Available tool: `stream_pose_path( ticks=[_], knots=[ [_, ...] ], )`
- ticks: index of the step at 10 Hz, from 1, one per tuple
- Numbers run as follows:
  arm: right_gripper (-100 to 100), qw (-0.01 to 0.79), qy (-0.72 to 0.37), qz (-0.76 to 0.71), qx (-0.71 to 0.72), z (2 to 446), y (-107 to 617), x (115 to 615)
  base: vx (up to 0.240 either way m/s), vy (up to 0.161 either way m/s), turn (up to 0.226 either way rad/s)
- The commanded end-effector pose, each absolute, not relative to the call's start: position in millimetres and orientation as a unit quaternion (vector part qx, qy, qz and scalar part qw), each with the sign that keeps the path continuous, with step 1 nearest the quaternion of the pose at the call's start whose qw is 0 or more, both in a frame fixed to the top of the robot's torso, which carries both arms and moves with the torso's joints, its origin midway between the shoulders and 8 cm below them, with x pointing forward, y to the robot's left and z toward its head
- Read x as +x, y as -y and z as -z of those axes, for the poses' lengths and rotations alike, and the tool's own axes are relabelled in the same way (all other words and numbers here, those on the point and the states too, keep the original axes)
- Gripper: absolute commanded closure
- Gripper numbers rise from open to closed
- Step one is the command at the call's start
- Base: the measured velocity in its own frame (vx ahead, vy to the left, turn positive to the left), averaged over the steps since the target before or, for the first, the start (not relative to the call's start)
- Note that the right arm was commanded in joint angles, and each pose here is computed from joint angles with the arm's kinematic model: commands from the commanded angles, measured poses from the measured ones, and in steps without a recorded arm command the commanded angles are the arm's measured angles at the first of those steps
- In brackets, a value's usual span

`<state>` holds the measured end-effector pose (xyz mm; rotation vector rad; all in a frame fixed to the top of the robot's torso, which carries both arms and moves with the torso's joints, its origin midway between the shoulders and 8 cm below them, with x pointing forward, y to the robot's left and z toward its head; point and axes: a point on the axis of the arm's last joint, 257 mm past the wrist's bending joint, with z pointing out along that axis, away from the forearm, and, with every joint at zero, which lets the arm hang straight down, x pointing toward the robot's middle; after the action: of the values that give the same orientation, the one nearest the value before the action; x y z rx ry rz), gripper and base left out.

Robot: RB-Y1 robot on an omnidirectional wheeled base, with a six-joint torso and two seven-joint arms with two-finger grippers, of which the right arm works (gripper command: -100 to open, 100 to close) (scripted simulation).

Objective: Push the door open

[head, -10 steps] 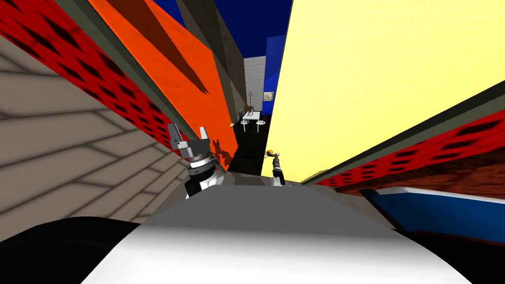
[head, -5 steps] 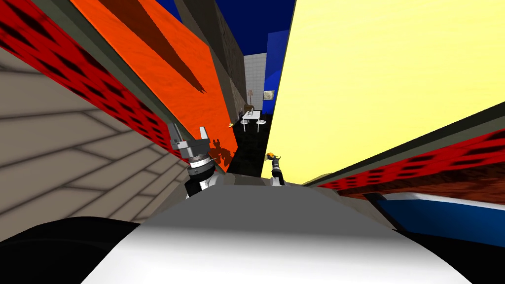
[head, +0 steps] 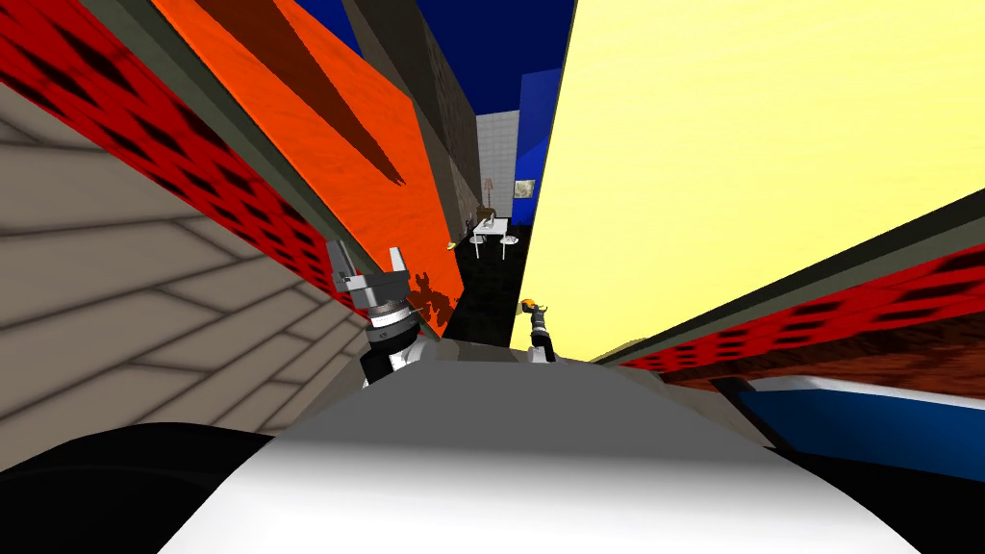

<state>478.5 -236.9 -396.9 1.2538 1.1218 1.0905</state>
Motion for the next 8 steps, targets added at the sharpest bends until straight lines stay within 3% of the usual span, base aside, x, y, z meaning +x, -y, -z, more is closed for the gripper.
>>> stream_pose_path(
  ticks=[1,8],
  knots=[
    [100,0.551,-0.465,-0.451,0.526,391.4,256.3,479.8,0.179,0.039,-0.037],
    [100,0.578,-0.446,-0.42,0.538,387.5,308.2,477.5,0.166,0.039,-0.038]
  ],
)
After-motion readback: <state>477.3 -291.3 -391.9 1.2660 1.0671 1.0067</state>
